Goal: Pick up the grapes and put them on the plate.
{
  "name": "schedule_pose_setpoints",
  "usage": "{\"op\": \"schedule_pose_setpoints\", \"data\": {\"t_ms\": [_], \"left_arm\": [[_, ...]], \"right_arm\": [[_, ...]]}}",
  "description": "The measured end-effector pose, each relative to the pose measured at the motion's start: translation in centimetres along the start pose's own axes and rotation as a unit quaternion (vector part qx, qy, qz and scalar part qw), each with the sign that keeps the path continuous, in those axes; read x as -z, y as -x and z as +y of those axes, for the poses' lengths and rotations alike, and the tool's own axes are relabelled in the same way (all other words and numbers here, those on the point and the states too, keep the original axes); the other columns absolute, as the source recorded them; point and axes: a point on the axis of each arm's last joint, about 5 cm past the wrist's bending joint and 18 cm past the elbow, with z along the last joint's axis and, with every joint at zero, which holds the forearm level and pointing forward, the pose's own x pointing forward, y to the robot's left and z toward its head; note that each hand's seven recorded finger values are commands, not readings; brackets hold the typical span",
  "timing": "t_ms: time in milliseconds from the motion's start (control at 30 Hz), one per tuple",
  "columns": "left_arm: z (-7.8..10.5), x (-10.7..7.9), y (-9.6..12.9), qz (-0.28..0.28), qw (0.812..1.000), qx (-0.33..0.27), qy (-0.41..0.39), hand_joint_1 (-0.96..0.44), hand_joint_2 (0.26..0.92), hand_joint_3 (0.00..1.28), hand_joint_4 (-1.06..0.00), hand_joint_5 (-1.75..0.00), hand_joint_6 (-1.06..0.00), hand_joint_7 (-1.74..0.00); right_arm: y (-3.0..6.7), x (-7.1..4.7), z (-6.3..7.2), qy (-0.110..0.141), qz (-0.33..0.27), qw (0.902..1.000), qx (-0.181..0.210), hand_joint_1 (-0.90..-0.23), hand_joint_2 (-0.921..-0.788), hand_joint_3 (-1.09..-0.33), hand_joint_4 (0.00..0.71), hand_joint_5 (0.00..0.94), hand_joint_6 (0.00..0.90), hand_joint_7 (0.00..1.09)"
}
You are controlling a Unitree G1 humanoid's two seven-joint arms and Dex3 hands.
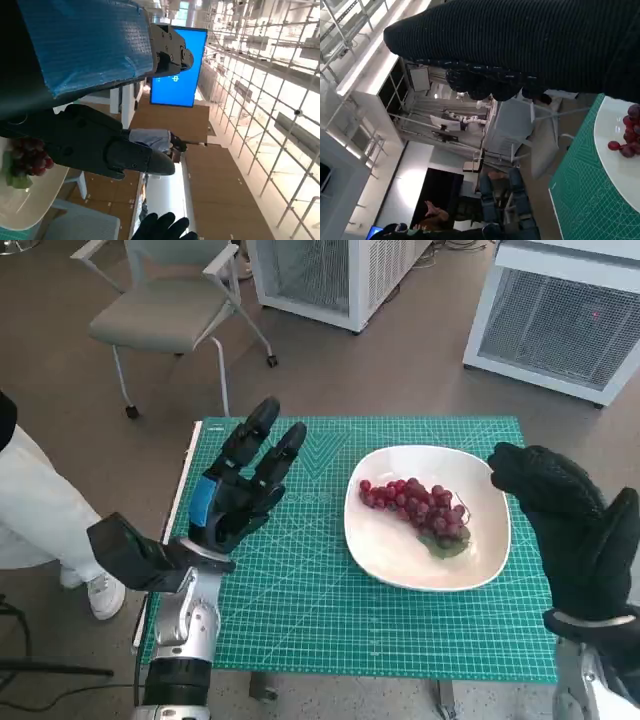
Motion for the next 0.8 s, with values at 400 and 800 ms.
{"op": "schedule_pose_setpoints", "data": {"t_ms": [400,800], "left_arm": [[0.6,-0.4,1.2,0.011,0.998,0.03,-0.057,-0.29,0.825,0.0,0.0,0.0,0.0,0.0],[0.7,-0.8,1.6,0.024,0.996,0.039,-0.083,-0.34,0.817,0.0,0.0,0.0,0.0,0.0]], "right_arm": [[0.03,0.0,-0.1,0.0,0.001,1.0,0.0,-0.539,-0.921,-0.558,0.338,0.309,0.175,0.85],[0.03,0.0,-0.1,-0.001,0.006,1.0,0.0,-0.536,-0.921,-0.56,0.343,0.316,0.175,0.86]]}}
